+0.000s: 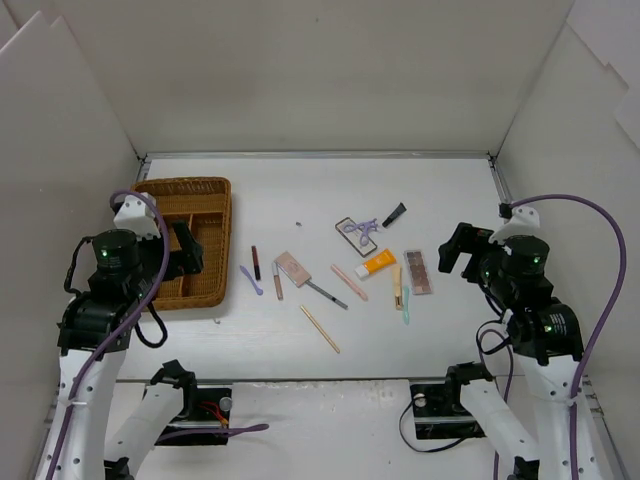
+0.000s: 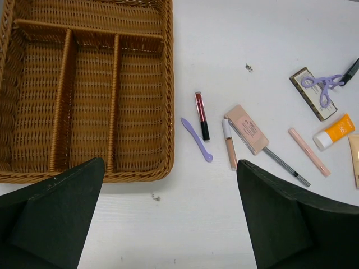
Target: Organize the makeup
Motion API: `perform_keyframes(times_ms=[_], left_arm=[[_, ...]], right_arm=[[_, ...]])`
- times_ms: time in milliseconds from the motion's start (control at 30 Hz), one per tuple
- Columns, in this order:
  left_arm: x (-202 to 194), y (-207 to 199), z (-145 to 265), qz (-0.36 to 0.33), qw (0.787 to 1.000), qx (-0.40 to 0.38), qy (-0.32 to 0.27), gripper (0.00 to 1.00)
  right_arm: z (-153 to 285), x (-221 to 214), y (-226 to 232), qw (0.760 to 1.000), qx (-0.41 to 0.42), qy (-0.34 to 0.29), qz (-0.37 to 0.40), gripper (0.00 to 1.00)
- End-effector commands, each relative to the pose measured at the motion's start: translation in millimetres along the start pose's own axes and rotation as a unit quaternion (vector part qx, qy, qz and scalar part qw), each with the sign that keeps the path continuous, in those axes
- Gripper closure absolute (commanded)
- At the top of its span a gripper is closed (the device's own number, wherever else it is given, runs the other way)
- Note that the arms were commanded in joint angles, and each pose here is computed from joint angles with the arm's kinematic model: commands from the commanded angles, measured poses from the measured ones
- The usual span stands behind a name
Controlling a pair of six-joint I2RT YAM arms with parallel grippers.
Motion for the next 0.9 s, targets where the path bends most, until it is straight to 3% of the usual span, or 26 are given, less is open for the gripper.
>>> perform_keyframes(times_ms=[0,367,633,867], left_arm=[[20.4,-8.5,-5.6,-0.001,0.999,-0.029,-0.032,0.01],[22.1,-21.5,-34.0,0.042,0.996,-0.073,-0.006,0.02],[-3.0,-23.1,-43.7,0.099,0.991,-0.068,0.065,0.15],[-35.0,-27.2,-48.2,0.134,0.984,-0.054,0.107,0.24]], right_arm=[[-0.4,9.4,3.3,1.000,0.007,-0.028,-0.011,0.02],[13.5,-3.0,4.5,0.998,0.035,-0.041,-0.025,0.02],[17.9,-21.8,5.9,0.998,0.046,-0.004,-0.034,0.16],[17.4,-31.6,8.5,0.998,0.052,0.028,-0.016,0.21]])
Point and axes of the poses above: each gripper's point midway between its finger pads, its own z axis back along the fingers, its own y axis along the line the jaws close on, x = y × z, the point moved 10 cm from there along z, back along the fingers, and after that the axes turned 3 degrees about z, right-handed, at the moved point
